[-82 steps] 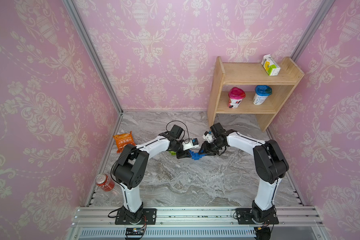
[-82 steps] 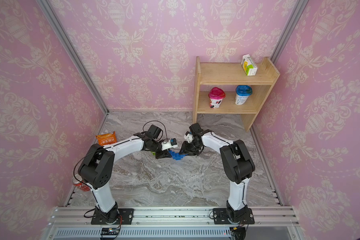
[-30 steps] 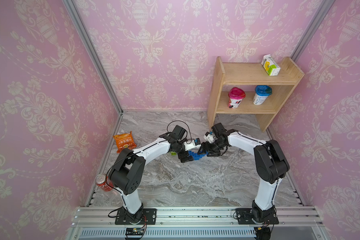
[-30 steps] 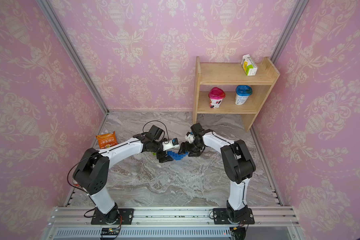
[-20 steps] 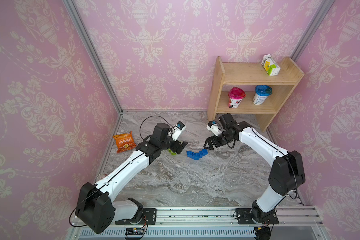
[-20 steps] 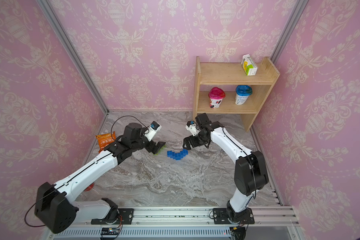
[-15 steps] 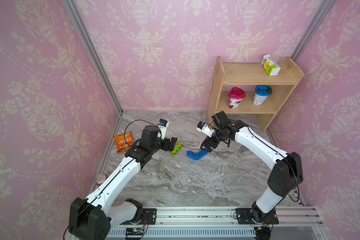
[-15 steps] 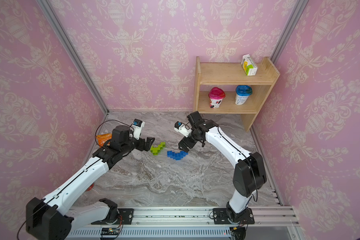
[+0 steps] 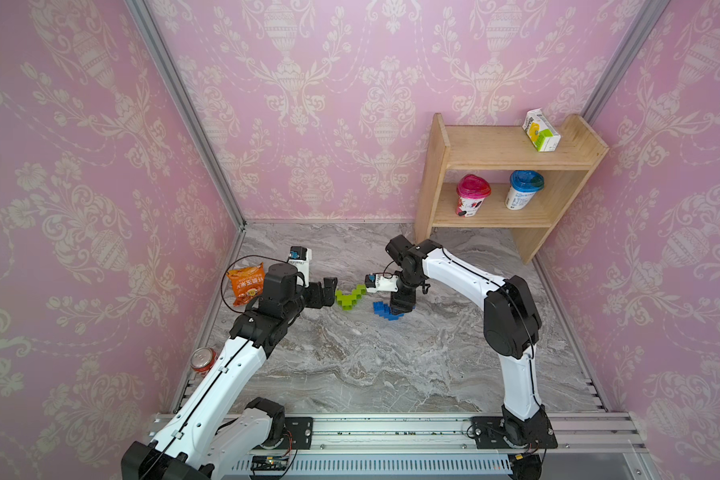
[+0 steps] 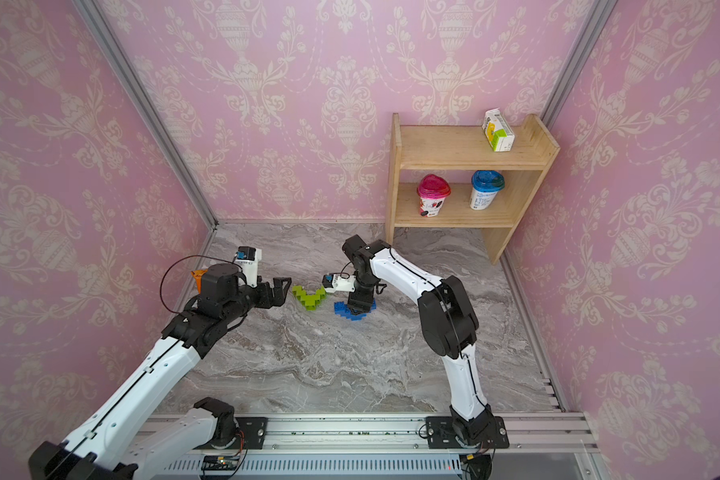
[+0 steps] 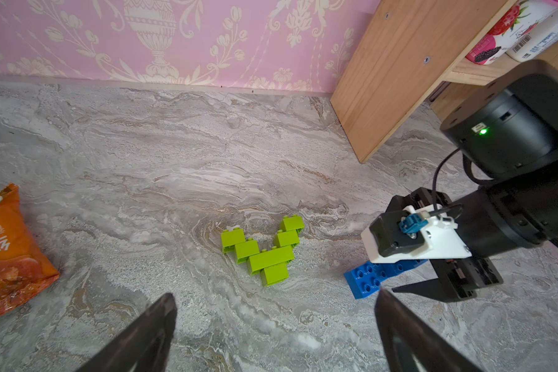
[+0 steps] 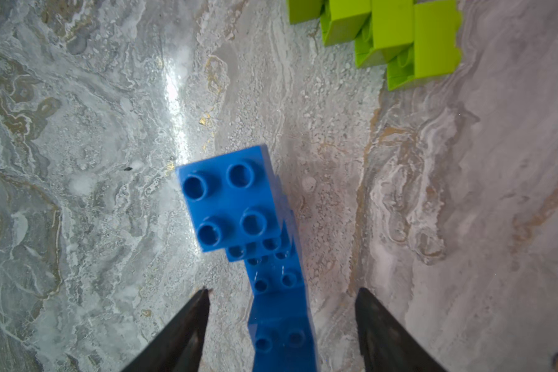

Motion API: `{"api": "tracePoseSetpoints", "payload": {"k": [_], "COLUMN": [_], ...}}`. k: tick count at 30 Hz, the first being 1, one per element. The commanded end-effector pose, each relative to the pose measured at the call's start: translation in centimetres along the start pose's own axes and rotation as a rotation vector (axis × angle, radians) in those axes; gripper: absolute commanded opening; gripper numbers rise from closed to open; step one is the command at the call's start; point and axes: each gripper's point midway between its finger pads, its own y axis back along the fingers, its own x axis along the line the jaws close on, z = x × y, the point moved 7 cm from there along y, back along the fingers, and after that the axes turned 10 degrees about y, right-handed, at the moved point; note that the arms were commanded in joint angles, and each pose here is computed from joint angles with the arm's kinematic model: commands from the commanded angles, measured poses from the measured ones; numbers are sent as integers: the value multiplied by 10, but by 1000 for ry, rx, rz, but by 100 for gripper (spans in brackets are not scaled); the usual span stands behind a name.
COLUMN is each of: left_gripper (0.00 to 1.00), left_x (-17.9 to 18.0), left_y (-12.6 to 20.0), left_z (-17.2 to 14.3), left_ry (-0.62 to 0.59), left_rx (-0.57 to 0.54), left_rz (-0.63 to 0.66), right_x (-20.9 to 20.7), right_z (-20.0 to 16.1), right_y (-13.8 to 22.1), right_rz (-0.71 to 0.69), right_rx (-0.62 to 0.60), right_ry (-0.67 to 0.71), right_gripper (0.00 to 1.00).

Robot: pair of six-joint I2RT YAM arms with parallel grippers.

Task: Assemble the letter v with lego
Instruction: Adjust the lego brick at the center of the board.

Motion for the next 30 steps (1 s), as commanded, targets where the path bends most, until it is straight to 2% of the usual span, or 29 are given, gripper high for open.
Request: {"api": "tracePoseSetpoints", "payload": {"k": [1, 20, 21, 23, 26, 28, 30], "left_gripper": [97, 97, 97, 97, 97, 97, 97], "left_x": [4, 8, 8, 7, 7, 7, 7], "left_y": [-2, 3, 4, 4, 5, 5, 6], "left_z": [-5, -6, -6, -6, -5, -6, -6], "left_ry": [12, -9, -10, -12, -11, -10, -9], "left_rx": [10, -26, -27, -29, -33, -32, -34], "left_rz": [10, 18, 17, 15, 14, 12, 11], "right_x": [5, 5, 5, 5, 4, 3, 3], "right_z": [2, -6, -6, -6, -5, -5, -5], "right_y": [-1, -42, -42, -42, -43, -43, -44], "right_rz": [28, 101, 99, 97, 92, 92, 98], "right_rx": [2, 44, 41, 36, 32, 36, 38], "right_ry": [27, -14, -16, -20, -25, -28, -29], "right_gripper": [73, 71, 70, 61, 59, 53, 51]}}
